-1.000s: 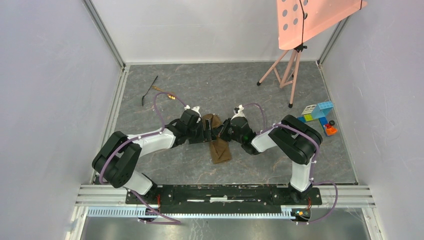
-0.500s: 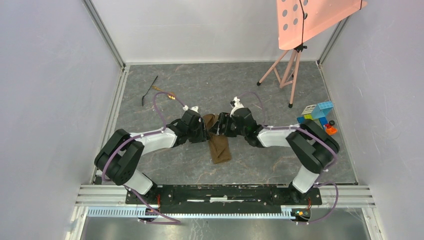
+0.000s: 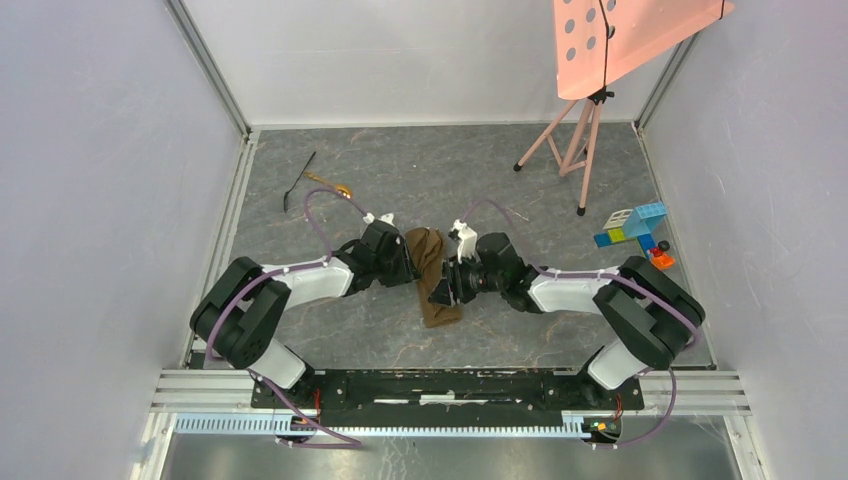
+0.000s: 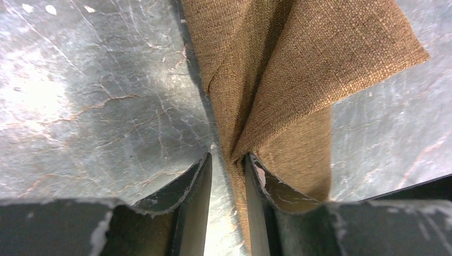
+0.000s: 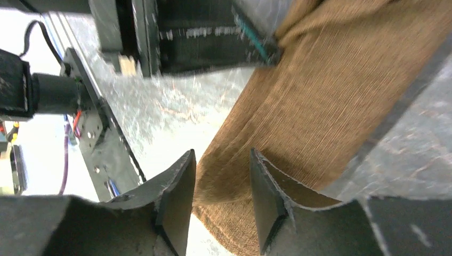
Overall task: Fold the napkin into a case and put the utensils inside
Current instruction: Smooth out the smaller rectangle-folded napkin at the center of the board.
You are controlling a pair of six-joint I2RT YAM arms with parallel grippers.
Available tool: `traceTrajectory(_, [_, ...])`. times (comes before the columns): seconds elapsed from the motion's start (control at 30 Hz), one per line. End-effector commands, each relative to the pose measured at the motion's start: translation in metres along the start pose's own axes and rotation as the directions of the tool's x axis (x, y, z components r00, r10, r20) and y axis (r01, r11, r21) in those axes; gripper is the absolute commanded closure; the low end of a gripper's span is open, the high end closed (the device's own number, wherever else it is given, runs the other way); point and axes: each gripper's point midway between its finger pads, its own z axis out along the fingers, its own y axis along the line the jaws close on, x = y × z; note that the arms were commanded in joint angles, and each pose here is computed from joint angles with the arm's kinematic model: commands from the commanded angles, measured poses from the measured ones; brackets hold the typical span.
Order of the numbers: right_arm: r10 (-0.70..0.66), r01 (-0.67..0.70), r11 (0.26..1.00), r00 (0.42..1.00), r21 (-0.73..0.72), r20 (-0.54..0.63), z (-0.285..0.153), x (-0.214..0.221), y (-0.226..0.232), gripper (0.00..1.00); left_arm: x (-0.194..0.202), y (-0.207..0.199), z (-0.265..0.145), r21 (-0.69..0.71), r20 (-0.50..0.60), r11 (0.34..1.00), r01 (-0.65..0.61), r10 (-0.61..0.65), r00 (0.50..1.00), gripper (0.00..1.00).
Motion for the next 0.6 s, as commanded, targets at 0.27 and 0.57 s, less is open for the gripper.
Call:
traceTrajectory(0.27, [-0.161,0.172,0.978,0.982,0.12,-0.094,-0.022,0.045,-0.034,0.51,0.074,0.015,0.012,-0.01,-0.15,0.963,0.268,-0.266,0.952,0.69])
traceTrajectory(0.57, [-0.002,-0.051,0.983,0.956,0.175,0.293,-0.029,-0.062,-0.036,0.22,0.076,0.015,0.012,0.002,-0.156,0.962,0.272,-0.268,0.951,0.7])
